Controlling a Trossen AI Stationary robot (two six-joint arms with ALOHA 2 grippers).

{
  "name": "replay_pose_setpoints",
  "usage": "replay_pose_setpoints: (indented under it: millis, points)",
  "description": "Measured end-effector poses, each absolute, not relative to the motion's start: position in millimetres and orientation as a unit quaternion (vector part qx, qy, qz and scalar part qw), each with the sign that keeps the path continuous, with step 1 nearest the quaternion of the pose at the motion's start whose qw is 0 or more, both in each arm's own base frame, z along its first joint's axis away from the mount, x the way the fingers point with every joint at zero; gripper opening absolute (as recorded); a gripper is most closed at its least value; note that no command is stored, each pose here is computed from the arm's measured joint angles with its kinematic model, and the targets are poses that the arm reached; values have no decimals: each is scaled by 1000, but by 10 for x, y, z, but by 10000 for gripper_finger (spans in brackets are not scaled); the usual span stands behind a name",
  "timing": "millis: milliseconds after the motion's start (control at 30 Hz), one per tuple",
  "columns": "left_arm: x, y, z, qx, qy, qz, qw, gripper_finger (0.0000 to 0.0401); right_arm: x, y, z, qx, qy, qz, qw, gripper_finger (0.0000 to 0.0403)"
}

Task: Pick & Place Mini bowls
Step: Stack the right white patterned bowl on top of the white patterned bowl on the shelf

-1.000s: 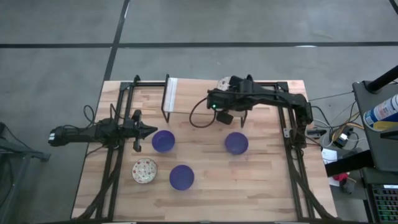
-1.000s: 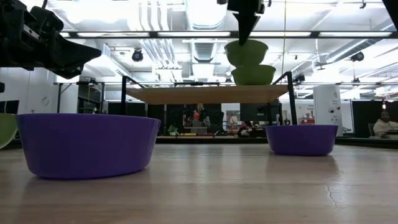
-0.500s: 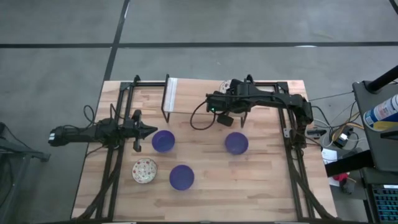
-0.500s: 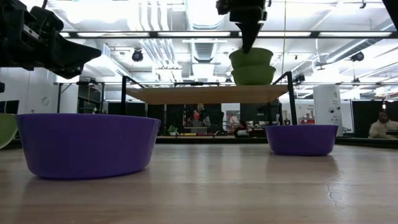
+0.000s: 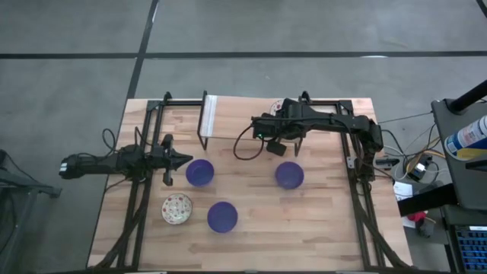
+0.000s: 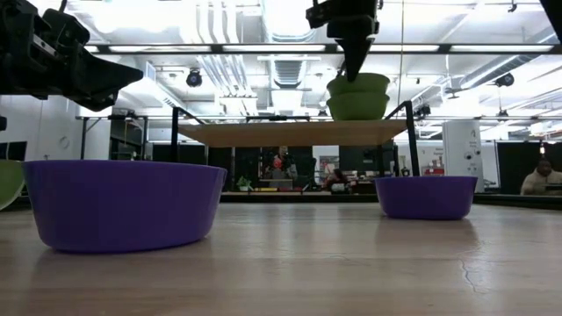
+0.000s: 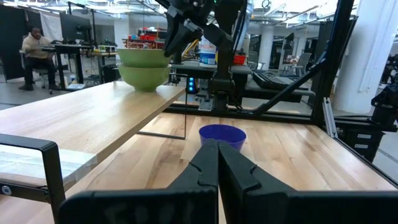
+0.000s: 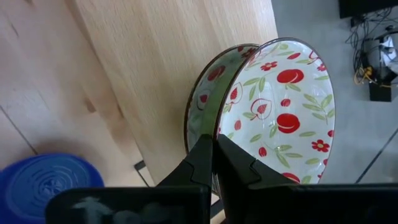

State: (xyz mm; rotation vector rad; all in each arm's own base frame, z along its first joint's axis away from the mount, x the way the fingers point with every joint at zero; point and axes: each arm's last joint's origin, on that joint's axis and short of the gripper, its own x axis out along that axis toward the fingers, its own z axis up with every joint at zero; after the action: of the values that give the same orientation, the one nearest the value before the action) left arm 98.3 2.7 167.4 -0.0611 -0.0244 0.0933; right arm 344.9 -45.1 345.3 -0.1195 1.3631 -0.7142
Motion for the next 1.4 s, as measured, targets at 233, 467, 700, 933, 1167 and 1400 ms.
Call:
replay_pose_setpoints:
  millis: [233, 467, 700, 933, 1167, 1400]
  points:
    - [983, 27, 1674, -31, -12, 47, 998, 0, 3454, -456, 3453, -50, 614, -323, 719, 8]
    - [983, 27, 1674, -31, -12, 47, 998, 0, 3463, -451, 3436, -42, 615, -316, 721, 8]
    - [983, 27, 1674, -31, -12, 47, 998, 0, 3475, -453, 3342, -45, 623, -313, 716, 8]
    - [983, 27, 1674, -31, -12, 47, 998, 0, 3469, -452, 3277, -49, 632, -313, 708, 8]
    - [983, 27, 1674, -31, -12, 47, 998, 0, 3475, -451, 3317, -46, 625, -312, 713, 8]
    - [983, 27, 1674, -31, -12, 47, 998, 0, 3471, -450, 3290, -45, 630, -311, 710, 9]
